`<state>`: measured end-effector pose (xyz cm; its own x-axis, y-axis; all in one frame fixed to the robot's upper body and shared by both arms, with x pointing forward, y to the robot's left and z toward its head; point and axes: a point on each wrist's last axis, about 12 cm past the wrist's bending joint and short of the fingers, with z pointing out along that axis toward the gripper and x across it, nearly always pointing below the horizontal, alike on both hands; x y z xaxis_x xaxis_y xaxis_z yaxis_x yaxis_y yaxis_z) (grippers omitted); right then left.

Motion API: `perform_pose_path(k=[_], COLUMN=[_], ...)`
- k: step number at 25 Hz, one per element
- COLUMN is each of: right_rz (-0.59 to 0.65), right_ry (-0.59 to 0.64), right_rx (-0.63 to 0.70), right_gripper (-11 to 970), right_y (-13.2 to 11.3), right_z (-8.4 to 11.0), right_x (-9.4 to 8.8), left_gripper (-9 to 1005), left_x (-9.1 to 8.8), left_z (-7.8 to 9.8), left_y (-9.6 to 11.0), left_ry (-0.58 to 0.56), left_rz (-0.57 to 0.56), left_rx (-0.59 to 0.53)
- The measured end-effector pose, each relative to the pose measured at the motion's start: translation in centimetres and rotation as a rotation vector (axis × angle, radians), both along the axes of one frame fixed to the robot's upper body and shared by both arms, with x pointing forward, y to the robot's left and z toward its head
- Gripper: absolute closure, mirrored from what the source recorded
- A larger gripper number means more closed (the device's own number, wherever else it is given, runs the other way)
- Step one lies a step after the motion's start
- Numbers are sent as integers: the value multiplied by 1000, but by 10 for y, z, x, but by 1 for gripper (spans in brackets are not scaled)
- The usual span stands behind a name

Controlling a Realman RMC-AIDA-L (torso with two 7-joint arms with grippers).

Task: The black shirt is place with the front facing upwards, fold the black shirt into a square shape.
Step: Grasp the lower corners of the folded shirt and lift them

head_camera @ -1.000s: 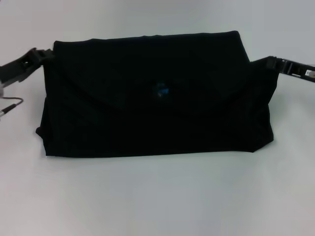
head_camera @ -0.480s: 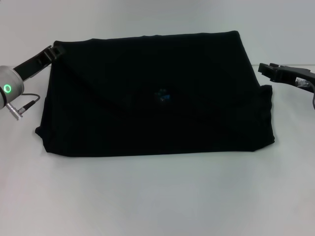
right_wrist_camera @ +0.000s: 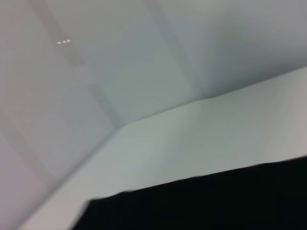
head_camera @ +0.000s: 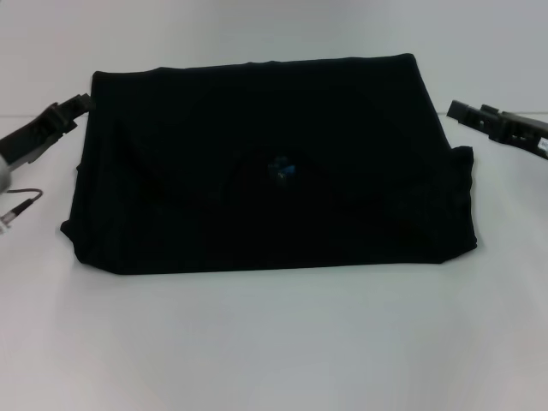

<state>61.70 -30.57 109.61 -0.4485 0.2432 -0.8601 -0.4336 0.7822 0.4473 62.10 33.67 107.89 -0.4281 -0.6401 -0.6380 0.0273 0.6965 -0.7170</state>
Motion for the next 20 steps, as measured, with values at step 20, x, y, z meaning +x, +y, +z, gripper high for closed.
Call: perform_pose_path(k=[20], right_rz=[694], right_ry=[-103], right_rx=[-254], right_gripper=[219], right_y=[49], right_z=[-41], right_x=[-80], left_gripper=[253], left_x=[-43], left_z=[4], left_y=[26], left_ry=[255], left_rz=[-402], left_rx=[71])
